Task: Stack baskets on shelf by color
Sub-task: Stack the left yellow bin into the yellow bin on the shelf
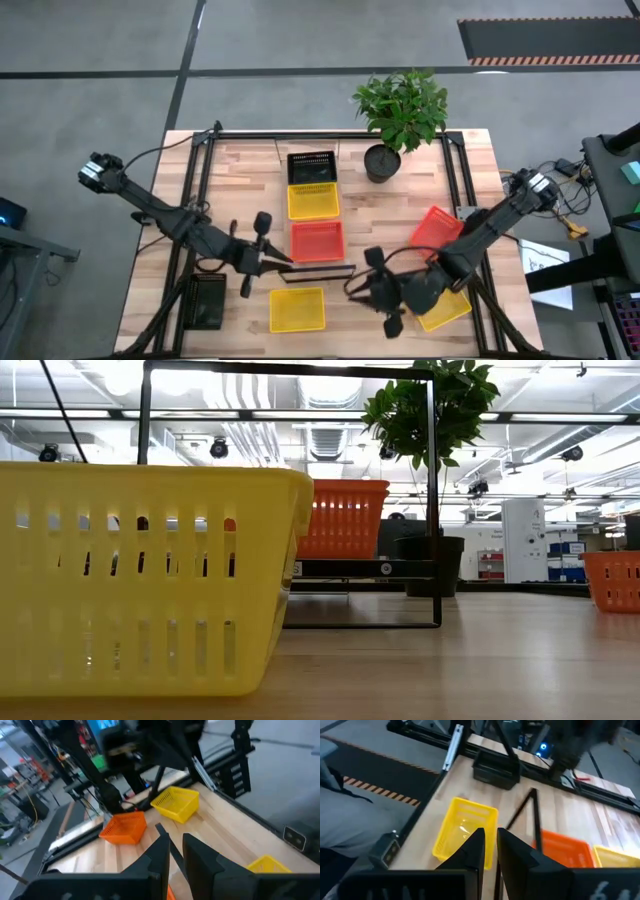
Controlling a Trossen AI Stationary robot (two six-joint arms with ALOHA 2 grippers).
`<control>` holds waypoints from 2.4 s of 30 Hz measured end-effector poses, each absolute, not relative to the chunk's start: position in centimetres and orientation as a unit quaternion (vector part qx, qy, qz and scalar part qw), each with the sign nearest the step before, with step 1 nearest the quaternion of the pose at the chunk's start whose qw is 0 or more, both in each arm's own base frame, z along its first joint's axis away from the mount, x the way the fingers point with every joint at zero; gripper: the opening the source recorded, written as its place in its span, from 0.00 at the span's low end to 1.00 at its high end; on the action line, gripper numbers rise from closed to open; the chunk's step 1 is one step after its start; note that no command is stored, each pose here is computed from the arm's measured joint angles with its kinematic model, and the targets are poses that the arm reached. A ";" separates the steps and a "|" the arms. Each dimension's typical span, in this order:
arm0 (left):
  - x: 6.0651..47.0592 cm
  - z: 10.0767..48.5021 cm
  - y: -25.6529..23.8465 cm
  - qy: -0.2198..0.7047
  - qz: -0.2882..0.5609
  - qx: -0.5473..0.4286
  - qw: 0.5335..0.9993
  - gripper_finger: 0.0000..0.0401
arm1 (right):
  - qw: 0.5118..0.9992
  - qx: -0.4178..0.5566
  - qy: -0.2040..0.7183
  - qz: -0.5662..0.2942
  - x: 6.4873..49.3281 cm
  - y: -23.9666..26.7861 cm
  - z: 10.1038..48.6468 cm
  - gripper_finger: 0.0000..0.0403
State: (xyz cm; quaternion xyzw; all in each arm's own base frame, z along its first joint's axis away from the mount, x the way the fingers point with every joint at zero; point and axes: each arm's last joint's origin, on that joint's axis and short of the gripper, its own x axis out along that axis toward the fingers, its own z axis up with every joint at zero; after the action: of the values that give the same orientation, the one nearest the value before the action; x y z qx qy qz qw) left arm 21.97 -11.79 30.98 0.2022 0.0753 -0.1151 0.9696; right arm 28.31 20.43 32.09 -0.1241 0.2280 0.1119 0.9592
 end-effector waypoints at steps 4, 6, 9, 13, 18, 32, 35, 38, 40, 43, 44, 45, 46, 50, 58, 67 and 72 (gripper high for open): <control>20.8 30.8 -11.1 0.053 -0.112 0.193 0.973 0.09 | 0.954 -0.137 0.233 0.126 29.4 22.5 32.6 0.11; 20.2 31.0 -10.8 0.043 -0.110 0.187 0.975 0.09 | 0.951 -0.144 0.239 0.130 30.0 23.5 32.7 0.11; 19.5 31.0 -10.4 0.032 -0.108 0.182 0.977 0.09 | 0.946 -0.159 0.247 0.137 30.9 24.9 32.6 0.11; 18.8 31.1 -9.9 0.021 -0.106 0.177 0.978 0.09 | 0.943 -0.165 0.254 0.140 32.2 26.4 32.3 0.11; 18.6 31.0 -9.8 0.021 -0.106 0.175 0.979 0.09 | 0.941 -0.147 0.277 0.131 33.6 27.6 31.5 0.11; 18.6 31.0 -9.9 0.020 -0.107 0.161 0.981 0.09 | 0.927 -0.147 0.334 0.082 39.1 30.0 27.4 0.40; 18.6 31.0 -9.9 0.019 -0.107 0.161 0.981 0.09 | 0.921 -0.153 0.352 0.075 40.3 29.9 26.1 0.45; 18.5 31.0 -9.9 0.020 -0.108 0.160 0.981 0.09 | 0.917 -0.144 0.365 0.067 41.3 29.6 25.0 0.47; 18.5 31.0 -10.0 0.020 -0.110 0.160 0.981 0.09 | 0.914 -0.132 0.377 0.070 42.0 29.4 24.1 0.47; 18.5 31.0 -10.0 0.019 -0.111 0.160 0.981 0.09 | 0.907 -0.114 0.400 0.069 42.8 29.0 22.2 0.48; 18.5 31.0 -10.0 0.019 -0.111 0.161 0.981 0.09 | 0.905 -0.110 0.405 0.065 43.0 29.0 21.7 0.48; 18.5 31.0 -10.0 0.019 -0.111 0.160 0.981 0.09 | 0.903 -0.106 0.411 0.063 43.0 29.0 21.2 0.48; 18.5 31.0 -10.0 0.019 -0.111 0.160 0.981 0.09 | 0.901 -0.102 0.417 0.062 43.2 28.9 20.7 0.48; 18.5 31.0 -10.0 0.019 -0.111 0.160 0.981 0.09 | 0.894 -0.098 0.433 0.066 43.6 29.0 19.0 0.48; 18.5 31.0 -10.0 0.021 -0.111 0.149 0.982 0.09 | 0.884 -0.082 0.456 0.059 44.1 28.5 17.0 0.47; 18.5 31.0 -10.0 0.021 -0.111 0.148 0.982 0.09 | 0.876 -0.061 0.471 0.089 44.6 28.0 16.5 0.20; 18.4 31.0 -10.1 0.019 -0.113 0.148 0.982 0.09 | 0.875 -0.067 0.469 0.100 44.5 28.0 17.0 0.04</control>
State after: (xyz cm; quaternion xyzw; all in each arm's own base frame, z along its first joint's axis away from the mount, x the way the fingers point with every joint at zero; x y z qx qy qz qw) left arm 18.42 -10.09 31.04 0.1477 0.0194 -0.1129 0.9824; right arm 44.52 28.01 17.02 -0.0668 0.4692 0.0996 0.8749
